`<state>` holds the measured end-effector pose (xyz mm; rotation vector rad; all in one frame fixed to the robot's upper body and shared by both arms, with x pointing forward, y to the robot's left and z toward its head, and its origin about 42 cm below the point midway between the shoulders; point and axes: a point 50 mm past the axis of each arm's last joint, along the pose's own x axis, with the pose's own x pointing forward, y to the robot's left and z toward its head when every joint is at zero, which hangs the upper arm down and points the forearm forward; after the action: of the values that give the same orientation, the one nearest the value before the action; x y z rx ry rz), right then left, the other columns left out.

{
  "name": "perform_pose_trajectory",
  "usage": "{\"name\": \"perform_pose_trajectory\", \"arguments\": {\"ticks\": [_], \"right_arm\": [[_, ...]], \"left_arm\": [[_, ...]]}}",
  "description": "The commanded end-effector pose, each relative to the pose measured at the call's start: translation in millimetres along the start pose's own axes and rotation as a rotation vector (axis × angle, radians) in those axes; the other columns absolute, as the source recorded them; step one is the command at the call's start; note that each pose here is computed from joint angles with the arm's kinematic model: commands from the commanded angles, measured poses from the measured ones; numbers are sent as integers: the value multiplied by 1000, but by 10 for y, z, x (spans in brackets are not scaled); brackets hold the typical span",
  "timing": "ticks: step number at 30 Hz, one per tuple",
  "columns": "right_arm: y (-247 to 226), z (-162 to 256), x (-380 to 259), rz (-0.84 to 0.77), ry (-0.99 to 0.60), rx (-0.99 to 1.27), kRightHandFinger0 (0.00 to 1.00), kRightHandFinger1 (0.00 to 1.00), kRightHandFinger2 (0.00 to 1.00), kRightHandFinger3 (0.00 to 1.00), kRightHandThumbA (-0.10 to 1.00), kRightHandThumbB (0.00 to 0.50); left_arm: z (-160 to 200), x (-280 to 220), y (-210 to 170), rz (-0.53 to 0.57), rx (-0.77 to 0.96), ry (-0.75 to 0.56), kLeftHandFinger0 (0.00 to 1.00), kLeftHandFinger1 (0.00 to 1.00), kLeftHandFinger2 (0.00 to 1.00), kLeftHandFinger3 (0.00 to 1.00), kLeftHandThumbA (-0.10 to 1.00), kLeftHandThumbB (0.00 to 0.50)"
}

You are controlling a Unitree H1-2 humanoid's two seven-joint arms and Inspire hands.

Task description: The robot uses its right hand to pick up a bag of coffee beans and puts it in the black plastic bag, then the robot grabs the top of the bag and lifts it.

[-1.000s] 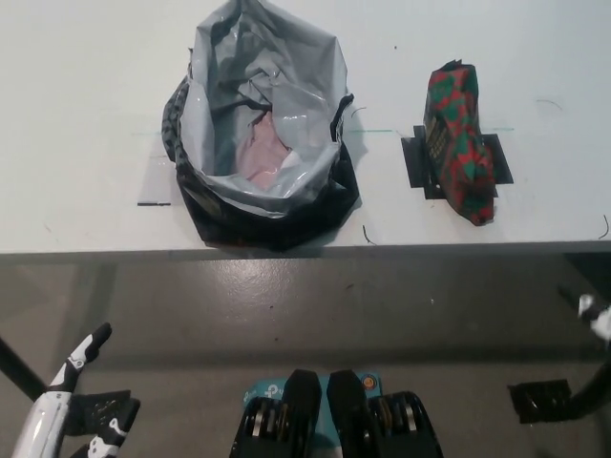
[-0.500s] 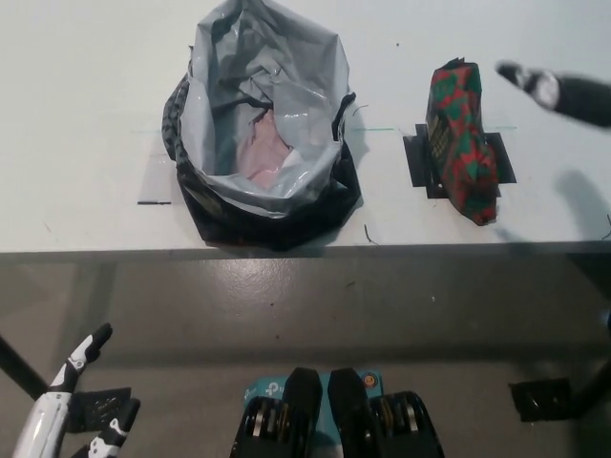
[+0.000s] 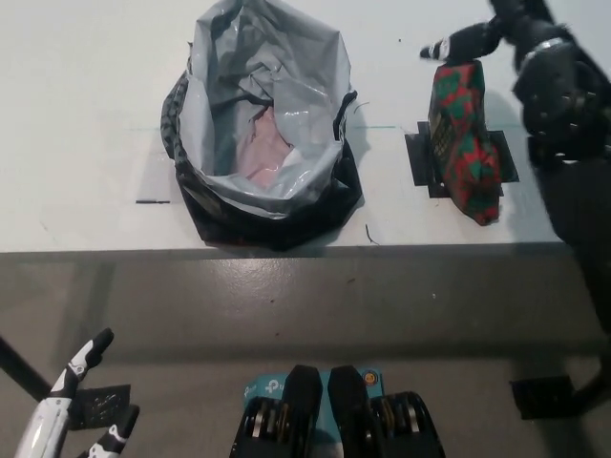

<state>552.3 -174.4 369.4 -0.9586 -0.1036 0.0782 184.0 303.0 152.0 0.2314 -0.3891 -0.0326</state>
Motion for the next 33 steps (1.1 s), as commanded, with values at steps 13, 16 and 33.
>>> {"name": "perform_pose_trajectory", "arguments": {"ticks": [13,16,33], "right_arm": [[75,65,429,-86,314,-191,1000,1000,1000,1000,1000,349],[106,1,426,-93,333,-201,1000,1000,1000,1000,1000,351],[-26,-92,426,-51,367,101,1000,1000,1000,1000,1000,393]], "left_arm": [[231,-131,1,-33,-26,-72,1000,1000,1000,1000,787,172],[214,-152,3,-30,-29,-66,1000,1000,1000,1000,788,175],[192,-189,-8,-10,-36,-52,1000,1000,1000,1000,779,174]]}}
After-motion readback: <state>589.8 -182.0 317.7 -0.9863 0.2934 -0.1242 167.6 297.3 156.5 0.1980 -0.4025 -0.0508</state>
